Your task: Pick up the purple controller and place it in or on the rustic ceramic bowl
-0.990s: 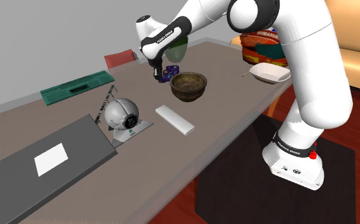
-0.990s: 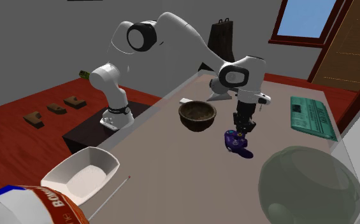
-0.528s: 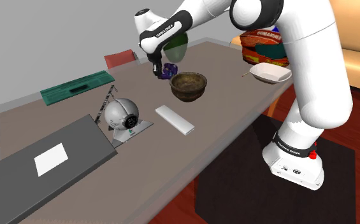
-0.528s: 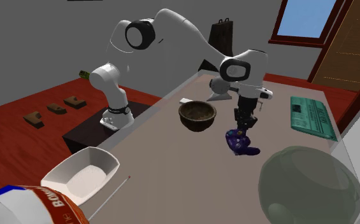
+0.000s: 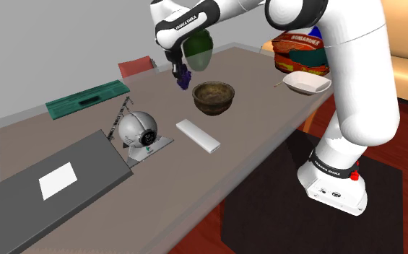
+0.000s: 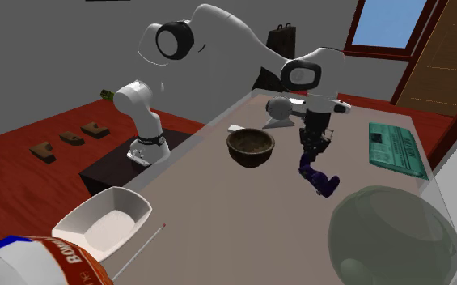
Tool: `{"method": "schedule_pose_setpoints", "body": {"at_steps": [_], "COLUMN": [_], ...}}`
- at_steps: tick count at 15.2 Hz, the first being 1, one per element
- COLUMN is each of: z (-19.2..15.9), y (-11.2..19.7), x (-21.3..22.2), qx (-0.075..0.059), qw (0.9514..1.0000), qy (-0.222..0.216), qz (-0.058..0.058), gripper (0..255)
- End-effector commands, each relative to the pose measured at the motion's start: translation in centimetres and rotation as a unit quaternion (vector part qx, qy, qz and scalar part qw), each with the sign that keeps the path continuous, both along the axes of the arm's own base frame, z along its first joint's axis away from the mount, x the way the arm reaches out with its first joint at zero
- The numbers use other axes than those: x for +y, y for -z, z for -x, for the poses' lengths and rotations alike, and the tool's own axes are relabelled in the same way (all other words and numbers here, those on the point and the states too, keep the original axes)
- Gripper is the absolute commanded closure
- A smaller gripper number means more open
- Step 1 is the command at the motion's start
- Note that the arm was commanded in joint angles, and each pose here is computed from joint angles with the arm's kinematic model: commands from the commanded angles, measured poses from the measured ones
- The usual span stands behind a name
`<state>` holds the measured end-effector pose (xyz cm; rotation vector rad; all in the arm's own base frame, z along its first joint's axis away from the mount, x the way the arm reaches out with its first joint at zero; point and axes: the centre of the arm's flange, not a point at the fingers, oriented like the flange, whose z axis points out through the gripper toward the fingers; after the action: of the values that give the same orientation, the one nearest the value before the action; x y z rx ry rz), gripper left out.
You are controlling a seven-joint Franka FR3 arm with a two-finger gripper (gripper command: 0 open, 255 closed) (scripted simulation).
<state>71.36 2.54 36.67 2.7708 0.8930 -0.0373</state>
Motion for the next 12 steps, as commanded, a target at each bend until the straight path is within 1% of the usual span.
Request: {"method": "schedule_pose_setpoints", "body": {"at_steps": [1, 12], "z": [0.0, 0.0], "y": [-1.0, -6.8], "x": [0.0, 0.0], "qx": [0.000, 0.000], "qw": [1.0000, 1.0000], "qy": [0.000, 0.000], "qz": [0.000, 0.000], "gripper": [255, 255]}}
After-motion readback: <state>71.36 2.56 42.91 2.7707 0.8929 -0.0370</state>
